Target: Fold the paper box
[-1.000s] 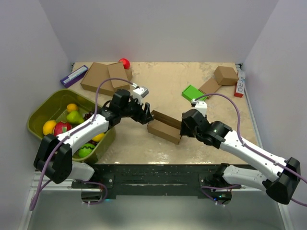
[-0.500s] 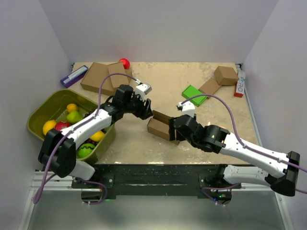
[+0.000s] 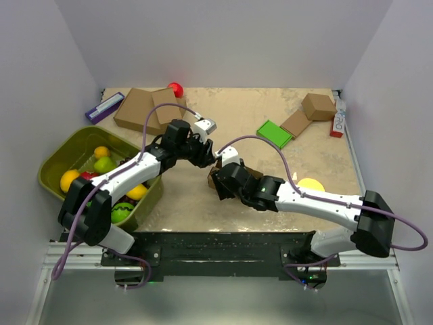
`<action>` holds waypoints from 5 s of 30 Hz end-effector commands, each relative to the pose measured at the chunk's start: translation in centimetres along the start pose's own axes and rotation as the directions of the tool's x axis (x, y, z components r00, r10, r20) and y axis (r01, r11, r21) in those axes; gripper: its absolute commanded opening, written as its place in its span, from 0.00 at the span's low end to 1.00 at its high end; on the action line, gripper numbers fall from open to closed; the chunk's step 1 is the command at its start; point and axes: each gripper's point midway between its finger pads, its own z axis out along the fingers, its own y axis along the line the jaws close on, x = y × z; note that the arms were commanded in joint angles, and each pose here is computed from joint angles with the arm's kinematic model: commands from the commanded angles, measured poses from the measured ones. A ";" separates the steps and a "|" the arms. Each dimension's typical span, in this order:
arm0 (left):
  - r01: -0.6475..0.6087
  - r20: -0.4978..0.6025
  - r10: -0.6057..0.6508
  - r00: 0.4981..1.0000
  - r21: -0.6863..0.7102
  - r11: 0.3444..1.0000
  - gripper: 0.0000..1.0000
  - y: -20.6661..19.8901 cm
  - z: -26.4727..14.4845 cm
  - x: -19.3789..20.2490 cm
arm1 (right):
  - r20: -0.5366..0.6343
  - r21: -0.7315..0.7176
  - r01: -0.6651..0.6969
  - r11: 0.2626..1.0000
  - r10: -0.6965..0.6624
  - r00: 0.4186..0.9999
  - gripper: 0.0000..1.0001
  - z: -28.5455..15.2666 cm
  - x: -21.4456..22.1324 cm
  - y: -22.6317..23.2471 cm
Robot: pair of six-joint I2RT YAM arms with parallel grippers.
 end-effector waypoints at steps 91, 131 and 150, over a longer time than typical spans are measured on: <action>-0.041 0.117 0.038 0.992 0.026 0.999 0.00 0.0 2.6 -3.1 | -0.125 0.126 0.040 0.991 -0.024 0.992 0.47 4.6 7.0 -3.7; 0.178 0.246 -0.134 0.960 -0.165 0.970 0.00 -1.4 -0.6 3.1 | -0.135 0.173 -0.028 0.985 0.052 0.989 0.46 4.2 7.4 -5.6; 0.217 0.188 -0.181 0.965 -0.192 0.957 0.00 -2.0 0.5 7.8 | -0.129 0.176 -0.037 0.984 0.061 0.990 0.46 3.9 7.3 -5.7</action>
